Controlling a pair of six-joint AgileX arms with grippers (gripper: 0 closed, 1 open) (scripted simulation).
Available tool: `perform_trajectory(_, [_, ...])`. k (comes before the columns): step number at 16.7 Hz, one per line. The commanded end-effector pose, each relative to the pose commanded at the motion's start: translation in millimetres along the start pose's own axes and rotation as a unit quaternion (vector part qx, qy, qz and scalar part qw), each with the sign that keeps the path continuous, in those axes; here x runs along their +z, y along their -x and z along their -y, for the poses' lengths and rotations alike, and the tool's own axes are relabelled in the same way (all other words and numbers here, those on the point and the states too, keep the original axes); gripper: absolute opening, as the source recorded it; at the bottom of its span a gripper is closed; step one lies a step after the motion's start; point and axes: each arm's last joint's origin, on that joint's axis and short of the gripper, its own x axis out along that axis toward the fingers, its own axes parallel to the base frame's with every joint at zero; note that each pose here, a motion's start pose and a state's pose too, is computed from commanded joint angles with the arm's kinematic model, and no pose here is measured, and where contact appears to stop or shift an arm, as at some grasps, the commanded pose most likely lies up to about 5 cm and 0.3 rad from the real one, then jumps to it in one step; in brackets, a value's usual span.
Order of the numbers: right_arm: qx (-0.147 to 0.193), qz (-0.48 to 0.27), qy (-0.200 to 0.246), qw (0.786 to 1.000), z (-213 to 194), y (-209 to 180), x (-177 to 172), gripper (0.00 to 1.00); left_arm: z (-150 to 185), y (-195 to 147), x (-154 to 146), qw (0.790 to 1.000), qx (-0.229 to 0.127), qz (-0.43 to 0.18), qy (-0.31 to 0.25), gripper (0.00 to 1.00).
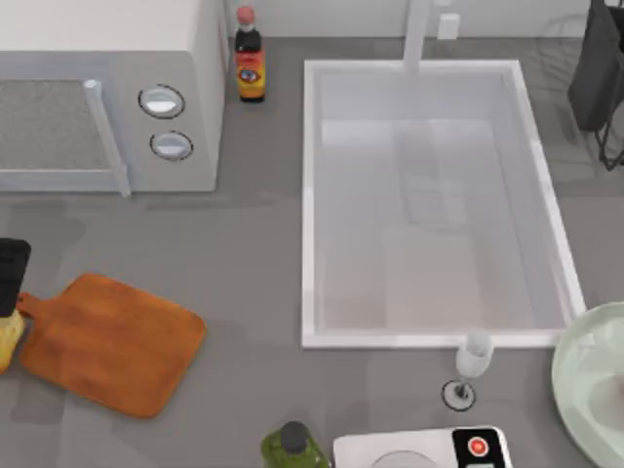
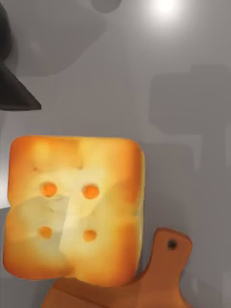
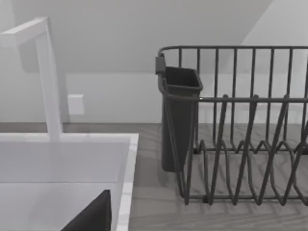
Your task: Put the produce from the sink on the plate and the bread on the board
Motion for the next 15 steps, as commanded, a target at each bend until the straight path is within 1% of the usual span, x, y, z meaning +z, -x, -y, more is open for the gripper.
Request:
perform_trajectory(4, [0.000,0.000,0.000,1.000,0.0,0.0,0.0,1.00,-11.6,-25.1,24.2,0.995,-0.024,-0.097,-0.011,1.00])
perform_trajectory(6, [0.000,0.000,0.000,1.000,0.0,0.0,0.0,1.00,-15.4,-32.4,31.3,0.992,-0.032,-0.124,-0.014,1.00])
perform_trajectory(8, [0.000,0.000,0.000,1.000,0.0,0.0,0.0,1.00,-17.1,-36.2,35.0,0.990,-0.036,-0.135,-0.016,1.00])
perform_trajectory(13, [0.000,0.000,0.000,1.000,0.0,0.0,0.0,1.00,-15.6,-36.0,35.0,0.990,-0.036,-0.135,-0.018,1.00])
perform_trajectory(15, [0.000,0.000,0.000,1.000,0.0,0.0,0.0,1.00,-15.7,-41.0,33.6,0.990,-0.036,-0.136,-0.016,1.00])
